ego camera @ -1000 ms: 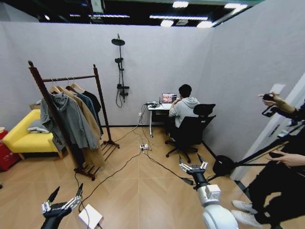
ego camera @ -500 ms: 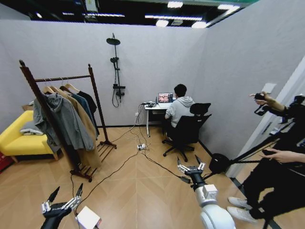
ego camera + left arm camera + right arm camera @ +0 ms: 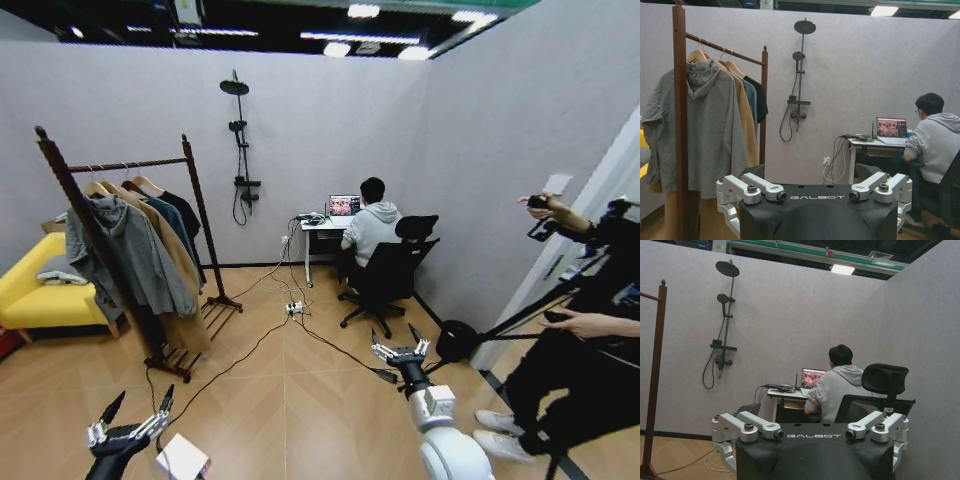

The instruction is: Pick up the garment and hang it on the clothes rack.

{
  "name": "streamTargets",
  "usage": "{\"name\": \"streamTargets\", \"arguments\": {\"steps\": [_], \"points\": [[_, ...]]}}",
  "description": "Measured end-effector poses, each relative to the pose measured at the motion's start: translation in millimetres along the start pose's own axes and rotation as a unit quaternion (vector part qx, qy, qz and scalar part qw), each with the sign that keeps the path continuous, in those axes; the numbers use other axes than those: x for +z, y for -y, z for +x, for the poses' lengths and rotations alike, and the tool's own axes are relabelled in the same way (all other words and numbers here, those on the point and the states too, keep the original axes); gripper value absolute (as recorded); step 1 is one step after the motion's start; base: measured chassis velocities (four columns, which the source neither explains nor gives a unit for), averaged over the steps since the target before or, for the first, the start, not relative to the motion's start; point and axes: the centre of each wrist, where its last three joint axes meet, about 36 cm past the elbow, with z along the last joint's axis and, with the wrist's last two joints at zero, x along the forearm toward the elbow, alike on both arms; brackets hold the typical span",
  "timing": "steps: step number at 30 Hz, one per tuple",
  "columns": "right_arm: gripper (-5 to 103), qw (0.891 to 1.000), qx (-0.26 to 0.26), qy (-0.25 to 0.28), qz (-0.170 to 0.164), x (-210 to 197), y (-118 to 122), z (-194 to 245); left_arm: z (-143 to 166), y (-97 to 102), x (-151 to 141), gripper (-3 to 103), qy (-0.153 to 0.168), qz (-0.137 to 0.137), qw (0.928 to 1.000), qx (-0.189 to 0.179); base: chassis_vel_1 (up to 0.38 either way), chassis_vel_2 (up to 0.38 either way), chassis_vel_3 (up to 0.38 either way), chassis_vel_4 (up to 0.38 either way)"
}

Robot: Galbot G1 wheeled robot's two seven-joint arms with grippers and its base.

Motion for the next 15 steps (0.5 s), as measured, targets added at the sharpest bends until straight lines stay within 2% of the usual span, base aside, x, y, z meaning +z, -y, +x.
{"name": "streamTargets", "arguments": {"steps": [15], "points": [[100,1.000,-0.014,-0.013,-0.007,8.0,6.2,-0.3,0.0,0.0,0.0,100,0.000,0.000,1.0000,0.000,-0.015,-0.019,-0.018,-0.015]]}}
